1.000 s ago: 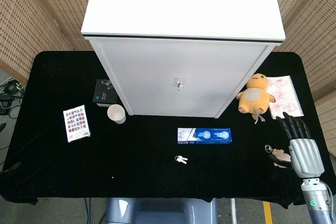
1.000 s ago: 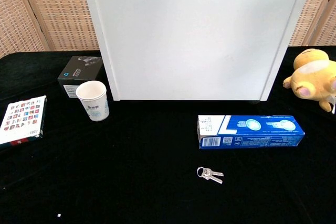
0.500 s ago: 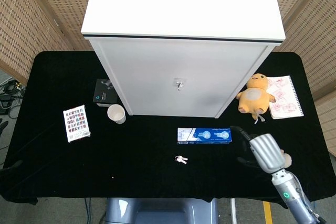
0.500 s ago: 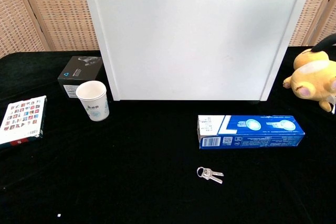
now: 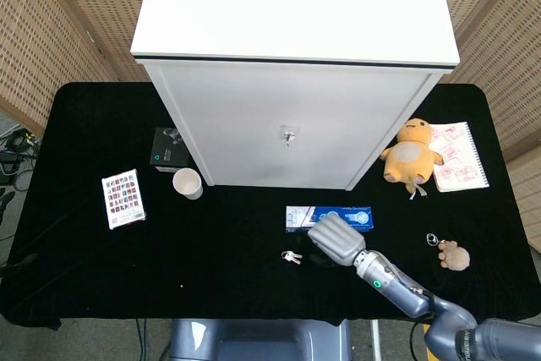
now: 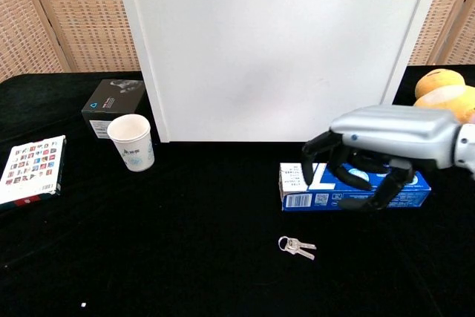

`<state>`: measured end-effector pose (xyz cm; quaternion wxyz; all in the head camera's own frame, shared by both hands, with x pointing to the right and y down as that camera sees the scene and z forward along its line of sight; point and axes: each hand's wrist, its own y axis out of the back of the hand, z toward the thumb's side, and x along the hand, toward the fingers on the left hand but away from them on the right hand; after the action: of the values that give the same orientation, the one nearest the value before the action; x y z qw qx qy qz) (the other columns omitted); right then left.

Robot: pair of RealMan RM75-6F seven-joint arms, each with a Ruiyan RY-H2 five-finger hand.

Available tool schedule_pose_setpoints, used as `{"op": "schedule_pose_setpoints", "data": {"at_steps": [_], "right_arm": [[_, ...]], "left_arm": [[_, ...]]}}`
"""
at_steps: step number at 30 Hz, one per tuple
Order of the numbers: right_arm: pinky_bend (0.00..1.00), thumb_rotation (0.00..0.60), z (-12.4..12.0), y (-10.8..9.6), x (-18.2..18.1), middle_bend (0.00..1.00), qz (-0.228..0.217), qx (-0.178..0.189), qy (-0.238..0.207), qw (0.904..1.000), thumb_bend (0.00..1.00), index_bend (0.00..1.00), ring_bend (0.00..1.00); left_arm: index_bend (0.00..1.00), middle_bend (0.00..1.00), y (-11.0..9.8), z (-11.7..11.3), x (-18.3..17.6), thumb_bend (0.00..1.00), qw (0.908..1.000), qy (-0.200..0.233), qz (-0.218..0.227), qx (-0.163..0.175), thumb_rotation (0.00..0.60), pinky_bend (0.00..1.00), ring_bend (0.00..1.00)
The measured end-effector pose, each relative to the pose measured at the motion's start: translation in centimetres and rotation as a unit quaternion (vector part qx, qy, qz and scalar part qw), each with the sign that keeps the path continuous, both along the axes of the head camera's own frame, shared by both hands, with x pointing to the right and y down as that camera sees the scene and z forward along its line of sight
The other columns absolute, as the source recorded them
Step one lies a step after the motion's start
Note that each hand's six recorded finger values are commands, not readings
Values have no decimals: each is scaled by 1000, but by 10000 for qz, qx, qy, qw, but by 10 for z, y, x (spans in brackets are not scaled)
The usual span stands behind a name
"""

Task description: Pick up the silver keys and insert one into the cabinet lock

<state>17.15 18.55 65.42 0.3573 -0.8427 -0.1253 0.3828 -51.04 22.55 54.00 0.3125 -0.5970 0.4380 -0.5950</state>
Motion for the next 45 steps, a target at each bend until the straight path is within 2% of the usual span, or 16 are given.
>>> {"op": "schedule_pose_setpoints", "data": {"at_steps": [10,16,28,45], "right_arm": [[1000,600,54,16,-54,857,-333,-215,518,9979,529,465,860],[1000,600,71,24,-72,859,-417,-221,696,9965,529,487,863],[1000,600,82,25,-76,864,-439,15,876,9952,532,513,869],[1000,600,89,29,-77,866,-550,77,1018,9933,538,540,870]], "left_arm": [[0,0,-3,7,-3,0,9999,-16,-65,-149,600,0,0],[0,0,-3,9,-3,0,9998,-31,-70,-173,600,0,0],[0,0,-3,9,-3,0,9998,-21,-76,-188,600,0,0],[0,0,-4,10,-3,0,9998,-34,-67,-202,600,0,0]]}}
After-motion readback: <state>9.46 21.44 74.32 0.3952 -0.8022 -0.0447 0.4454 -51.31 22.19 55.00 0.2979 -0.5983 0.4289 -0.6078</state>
